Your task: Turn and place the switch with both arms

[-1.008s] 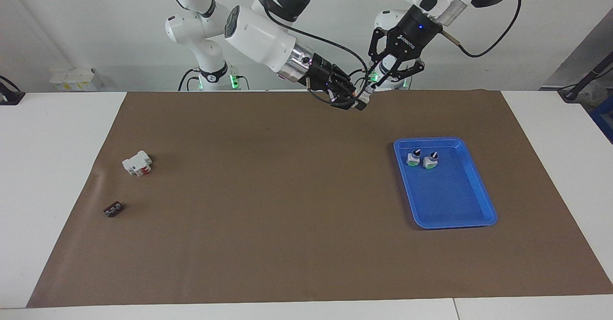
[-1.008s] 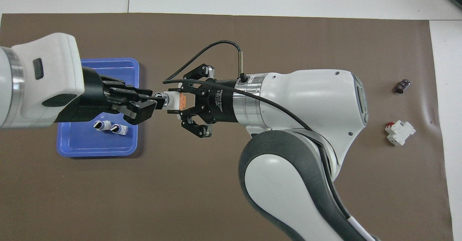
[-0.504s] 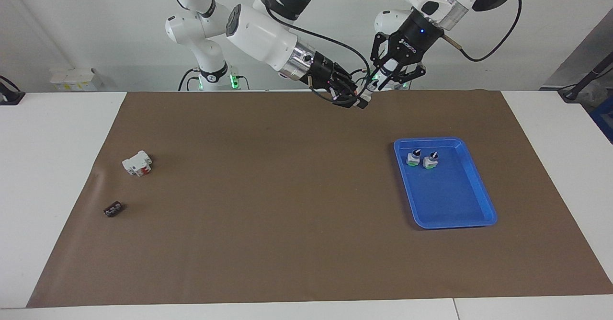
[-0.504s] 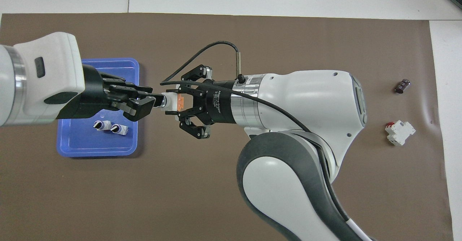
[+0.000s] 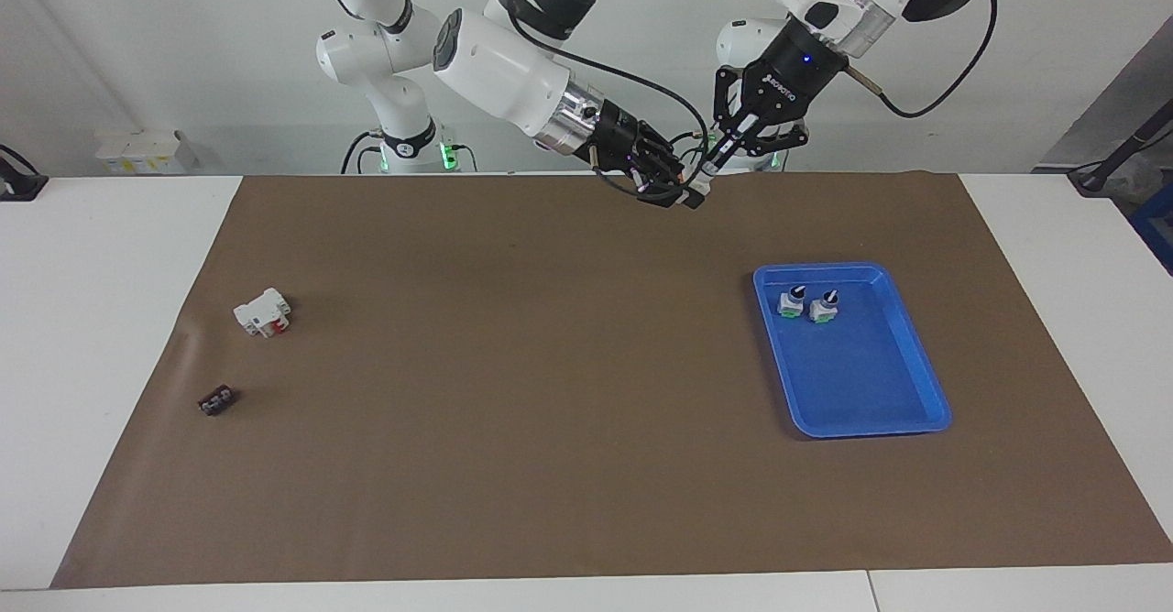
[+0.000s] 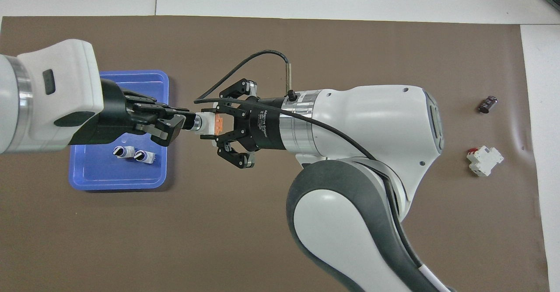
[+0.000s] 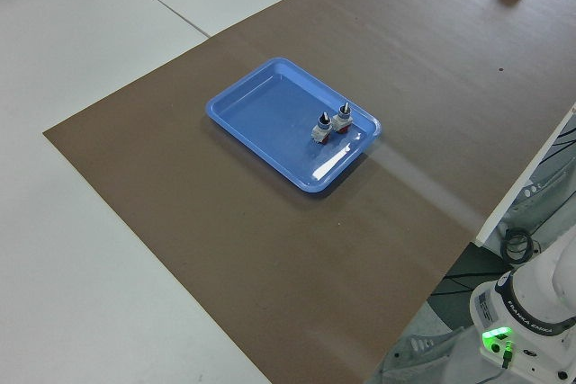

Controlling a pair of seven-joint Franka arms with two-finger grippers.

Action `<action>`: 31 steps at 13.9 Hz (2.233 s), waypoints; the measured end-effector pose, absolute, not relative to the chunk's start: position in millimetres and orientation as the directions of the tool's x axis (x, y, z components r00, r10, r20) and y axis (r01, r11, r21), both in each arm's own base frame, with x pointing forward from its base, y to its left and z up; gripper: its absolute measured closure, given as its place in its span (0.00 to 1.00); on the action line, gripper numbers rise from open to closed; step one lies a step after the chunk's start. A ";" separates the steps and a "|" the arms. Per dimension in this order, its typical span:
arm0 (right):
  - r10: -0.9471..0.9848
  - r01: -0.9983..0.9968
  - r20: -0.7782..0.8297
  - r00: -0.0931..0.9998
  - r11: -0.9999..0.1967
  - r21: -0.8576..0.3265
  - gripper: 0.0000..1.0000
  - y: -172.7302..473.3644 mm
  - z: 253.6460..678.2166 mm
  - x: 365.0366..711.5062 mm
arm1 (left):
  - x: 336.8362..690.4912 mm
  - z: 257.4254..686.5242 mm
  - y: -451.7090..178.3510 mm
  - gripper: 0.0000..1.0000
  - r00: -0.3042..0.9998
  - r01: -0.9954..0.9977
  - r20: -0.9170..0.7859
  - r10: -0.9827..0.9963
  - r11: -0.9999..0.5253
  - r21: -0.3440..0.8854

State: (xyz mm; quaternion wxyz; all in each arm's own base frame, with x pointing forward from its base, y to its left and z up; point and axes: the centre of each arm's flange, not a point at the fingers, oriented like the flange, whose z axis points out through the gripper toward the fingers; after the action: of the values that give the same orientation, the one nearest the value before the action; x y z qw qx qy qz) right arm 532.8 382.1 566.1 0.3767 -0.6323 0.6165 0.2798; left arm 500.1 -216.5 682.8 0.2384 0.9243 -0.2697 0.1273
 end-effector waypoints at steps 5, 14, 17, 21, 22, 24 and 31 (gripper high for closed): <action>-0.569 -0.990 -0.818 0.084 0.044 -0.132 0.59 382.1 566.3 532.7 | 500.3 682.7 -216.1 0.90 0.934 -0.341 0.262 -0.243 -0.826 0.450; -0.573 -0.992 -0.815 0.083 0.029 -0.122 0.59 380.3 565.7 529.5 | 497.9 679.9 -216.3 0.90 0.940 0.332 -0.099 0.328 -0.802 0.496; -0.575 -0.992 -0.814 0.083 0.028 -0.122 0.59 378.5 566.5 527.8 | 497.1 679.5 -216.0 0.90 0.836 0.544 -0.225 0.501 -0.703 0.458; -0.575 -0.991 -0.814 0.085 0.034 -0.128 0.59 373.6 571.2 527.4 | 497.8 681.0 -214.6 0.90 0.655 0.753 -0.371 0.659 -0.527 0.393; -0.575 -0.991 -0.814 0.085 0.034 -0.128 0.59 372.7 572.1 527.5 | 497.9 681.2 -214.1 0.90 0.601 0.797 -0.403 0.691 -0.479 0.368; -0.575 -0.991 -0.814 0.086 0.036 -0.129 0.59 371.8 572.9 527.6 | 497.9 681.3 -214.0 0.90 0.485 0.872 -0.454 0.747 -0.379 0.309; -0.574 -0.990 -0.814 0.085 0.045 -0.134 0.59 369.0 574.4 529.6 | 498.6 681.4 -214.2 0.90 0.097 0.993 -0.550 0.830 -0.046 0.106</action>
State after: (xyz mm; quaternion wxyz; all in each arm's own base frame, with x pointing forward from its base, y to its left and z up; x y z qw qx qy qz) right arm 529.6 369.0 574.4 0.3758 -0.6333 0.6174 0.2766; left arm 498.6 -214.2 681.4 0.2357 0.7021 0.6492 -0.1735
